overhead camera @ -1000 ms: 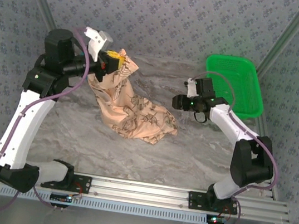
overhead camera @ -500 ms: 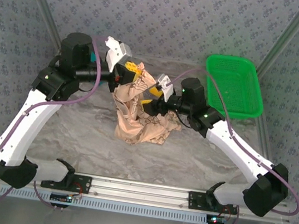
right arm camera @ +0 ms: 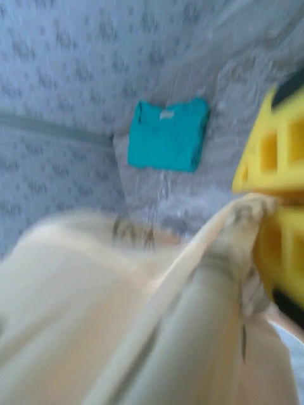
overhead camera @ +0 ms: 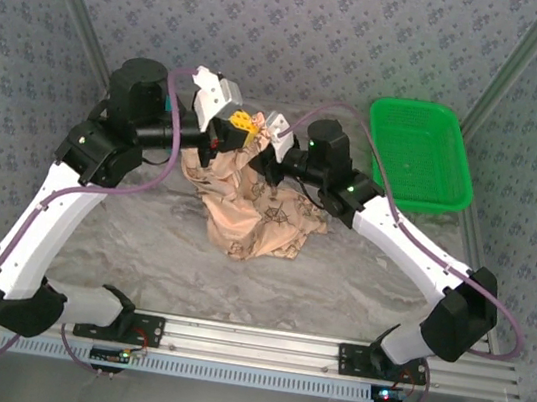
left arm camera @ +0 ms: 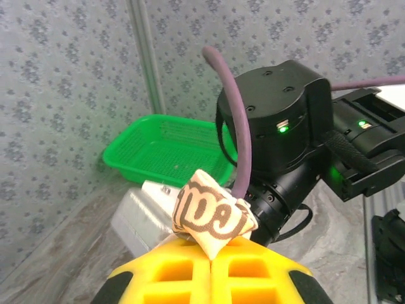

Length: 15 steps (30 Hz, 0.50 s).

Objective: Fold the inside-out t-shirt

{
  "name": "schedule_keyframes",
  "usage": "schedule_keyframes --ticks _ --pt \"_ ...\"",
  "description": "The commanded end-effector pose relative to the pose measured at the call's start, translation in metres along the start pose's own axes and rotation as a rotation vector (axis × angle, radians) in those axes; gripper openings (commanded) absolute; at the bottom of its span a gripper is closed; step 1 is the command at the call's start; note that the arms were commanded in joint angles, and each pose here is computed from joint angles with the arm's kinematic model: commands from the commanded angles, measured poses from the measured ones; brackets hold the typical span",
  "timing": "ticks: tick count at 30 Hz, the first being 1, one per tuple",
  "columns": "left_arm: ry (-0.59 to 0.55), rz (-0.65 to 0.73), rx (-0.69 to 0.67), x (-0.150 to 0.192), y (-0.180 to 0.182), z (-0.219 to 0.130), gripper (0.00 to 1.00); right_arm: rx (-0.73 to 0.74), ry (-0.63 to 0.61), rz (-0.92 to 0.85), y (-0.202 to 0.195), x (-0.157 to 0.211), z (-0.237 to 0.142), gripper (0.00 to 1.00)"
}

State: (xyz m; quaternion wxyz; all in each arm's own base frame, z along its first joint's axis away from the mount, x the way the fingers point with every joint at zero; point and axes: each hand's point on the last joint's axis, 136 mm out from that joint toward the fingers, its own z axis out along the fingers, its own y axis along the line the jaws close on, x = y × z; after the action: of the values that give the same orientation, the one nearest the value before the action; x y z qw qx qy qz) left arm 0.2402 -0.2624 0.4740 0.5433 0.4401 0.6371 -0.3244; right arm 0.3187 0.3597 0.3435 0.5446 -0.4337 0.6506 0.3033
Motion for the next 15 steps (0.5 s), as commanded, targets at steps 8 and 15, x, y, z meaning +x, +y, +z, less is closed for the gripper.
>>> schedule_keyframes --ticks 8,15 --pt "-0.008 -0.050 -0.401 0.003 0.059 -0.024 0.00 -0.085 0.160 0.020 0.026 0.103 -0.014 0.59" --pt "0.016 -0.090 -0.382 0.019 0.061 -0.012 0.00 -0.226 0.356 -0.016 0.067 0.175 -0.020 0.66"
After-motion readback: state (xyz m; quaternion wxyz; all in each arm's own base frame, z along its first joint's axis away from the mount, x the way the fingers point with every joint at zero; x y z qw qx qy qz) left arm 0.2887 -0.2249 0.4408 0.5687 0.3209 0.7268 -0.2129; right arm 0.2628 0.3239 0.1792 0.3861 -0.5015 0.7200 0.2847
